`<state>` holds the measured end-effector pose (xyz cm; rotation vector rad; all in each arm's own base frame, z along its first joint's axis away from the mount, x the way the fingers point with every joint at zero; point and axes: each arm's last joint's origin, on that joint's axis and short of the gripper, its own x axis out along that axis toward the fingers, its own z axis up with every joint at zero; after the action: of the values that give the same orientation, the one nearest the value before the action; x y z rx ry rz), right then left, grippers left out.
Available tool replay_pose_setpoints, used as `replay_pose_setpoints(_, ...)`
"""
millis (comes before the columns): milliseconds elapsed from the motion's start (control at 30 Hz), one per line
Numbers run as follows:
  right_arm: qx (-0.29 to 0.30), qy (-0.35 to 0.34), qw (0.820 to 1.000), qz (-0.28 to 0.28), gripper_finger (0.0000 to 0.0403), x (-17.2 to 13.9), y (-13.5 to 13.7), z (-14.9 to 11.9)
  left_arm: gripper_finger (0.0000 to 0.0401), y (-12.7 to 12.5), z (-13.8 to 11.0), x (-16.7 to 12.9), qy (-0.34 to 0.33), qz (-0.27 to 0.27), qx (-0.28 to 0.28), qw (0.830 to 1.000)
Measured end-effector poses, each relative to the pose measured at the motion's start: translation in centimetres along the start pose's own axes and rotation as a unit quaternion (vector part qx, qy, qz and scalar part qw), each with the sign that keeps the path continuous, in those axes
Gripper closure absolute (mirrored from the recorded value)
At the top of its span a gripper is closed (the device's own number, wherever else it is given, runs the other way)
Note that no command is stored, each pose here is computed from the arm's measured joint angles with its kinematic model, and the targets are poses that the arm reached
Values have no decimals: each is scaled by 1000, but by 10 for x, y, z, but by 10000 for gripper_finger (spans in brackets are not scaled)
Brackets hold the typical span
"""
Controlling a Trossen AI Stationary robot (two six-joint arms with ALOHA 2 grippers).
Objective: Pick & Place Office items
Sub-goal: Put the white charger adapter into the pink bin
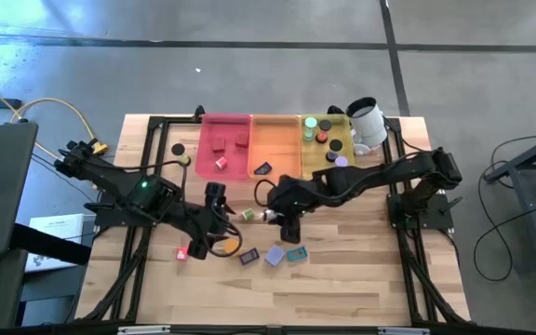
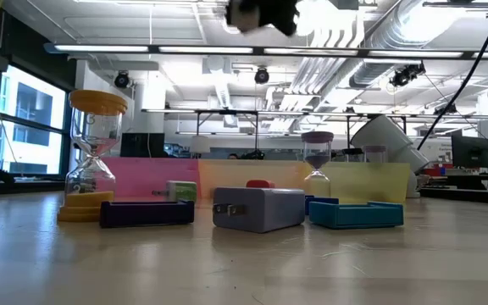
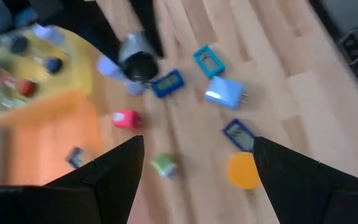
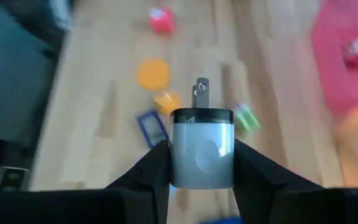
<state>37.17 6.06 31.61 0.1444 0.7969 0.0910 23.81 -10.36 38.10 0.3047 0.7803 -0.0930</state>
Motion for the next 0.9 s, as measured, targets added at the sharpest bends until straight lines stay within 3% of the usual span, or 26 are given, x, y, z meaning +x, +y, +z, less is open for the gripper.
replay_pose_setpoints(233,13,-58,992,107,282,-18,-1,29,108,7,5,0,-16,88,57,994)
replay_pose_setpoints(400,32,-66,985,153,282,-22,-6,35,108,7,8,0,-31,101,58,993)
replay_pose_setpoints(567,69,-72,982,161,282,-23,-19,39,108,9,11,-1,-44,126,52,990)
replay_pose_setpoints(900,108,-111,970,189,282,-28,-38,50,108,14,14,0,-46,149,100,983)
